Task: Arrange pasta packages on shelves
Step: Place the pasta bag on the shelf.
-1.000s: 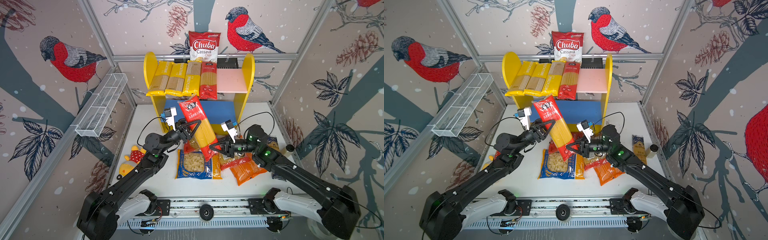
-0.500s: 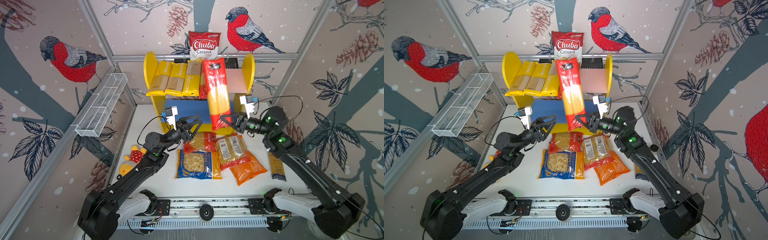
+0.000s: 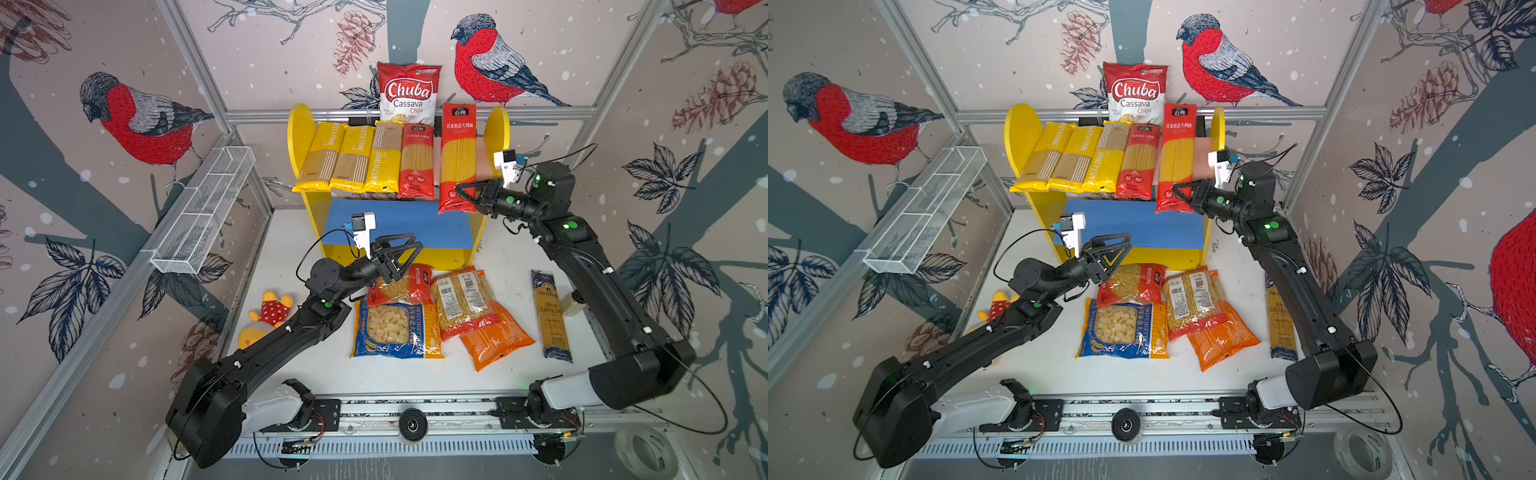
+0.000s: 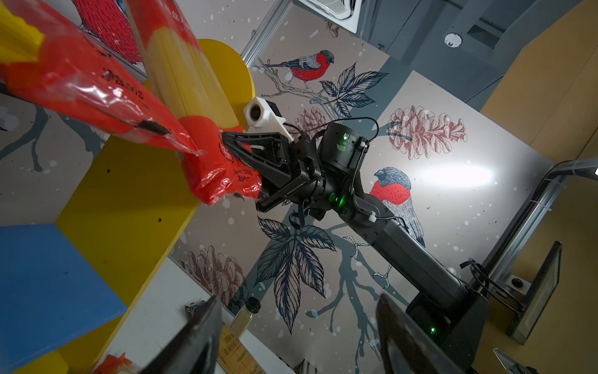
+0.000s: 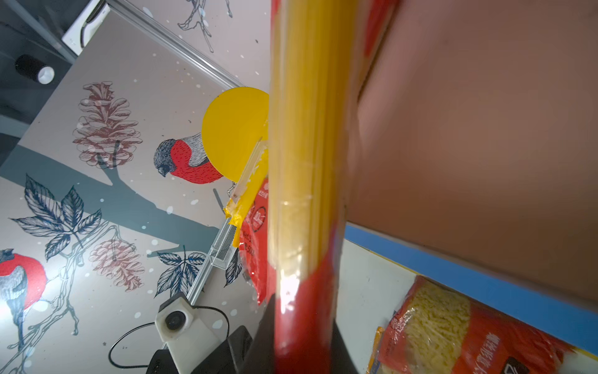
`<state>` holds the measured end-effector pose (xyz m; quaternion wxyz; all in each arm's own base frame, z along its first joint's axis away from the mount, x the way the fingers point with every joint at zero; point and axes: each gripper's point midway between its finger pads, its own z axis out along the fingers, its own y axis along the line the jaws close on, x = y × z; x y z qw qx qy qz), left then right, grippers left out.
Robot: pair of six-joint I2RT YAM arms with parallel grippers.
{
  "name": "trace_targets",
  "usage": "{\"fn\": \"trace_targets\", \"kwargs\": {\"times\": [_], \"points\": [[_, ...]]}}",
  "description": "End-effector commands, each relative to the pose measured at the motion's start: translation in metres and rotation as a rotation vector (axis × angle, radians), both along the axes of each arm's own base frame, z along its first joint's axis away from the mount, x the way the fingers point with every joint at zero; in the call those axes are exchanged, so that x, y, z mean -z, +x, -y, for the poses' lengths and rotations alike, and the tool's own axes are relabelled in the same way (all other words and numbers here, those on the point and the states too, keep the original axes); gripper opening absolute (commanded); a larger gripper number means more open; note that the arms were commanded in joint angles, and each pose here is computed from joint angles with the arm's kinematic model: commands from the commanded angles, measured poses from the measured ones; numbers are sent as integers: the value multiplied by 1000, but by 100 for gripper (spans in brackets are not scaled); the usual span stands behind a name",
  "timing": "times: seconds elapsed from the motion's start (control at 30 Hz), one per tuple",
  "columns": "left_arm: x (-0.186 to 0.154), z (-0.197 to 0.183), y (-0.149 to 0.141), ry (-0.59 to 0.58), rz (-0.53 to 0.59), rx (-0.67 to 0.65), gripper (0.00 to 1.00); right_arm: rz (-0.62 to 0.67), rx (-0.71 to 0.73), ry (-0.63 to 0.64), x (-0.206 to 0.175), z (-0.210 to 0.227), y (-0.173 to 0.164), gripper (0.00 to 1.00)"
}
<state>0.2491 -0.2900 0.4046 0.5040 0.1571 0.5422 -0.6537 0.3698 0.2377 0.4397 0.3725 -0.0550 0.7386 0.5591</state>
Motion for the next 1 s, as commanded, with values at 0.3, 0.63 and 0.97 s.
{"fn": "trace_targets", "kwargs": {"times": [0.3, 0.63, 0.97], "points": [[1, 12, 1, -12, 13, 10, 74, -9, 54, 74, -18, -6, 28, 28], [3, 12, 1, -6, 15, 5, 74, -43, 83, 48, -1, 1, 20, 42], [15, 13, 3, 18, -5, -13, 74, -111, 132, 120, 24, 6, -5, 61]]}}
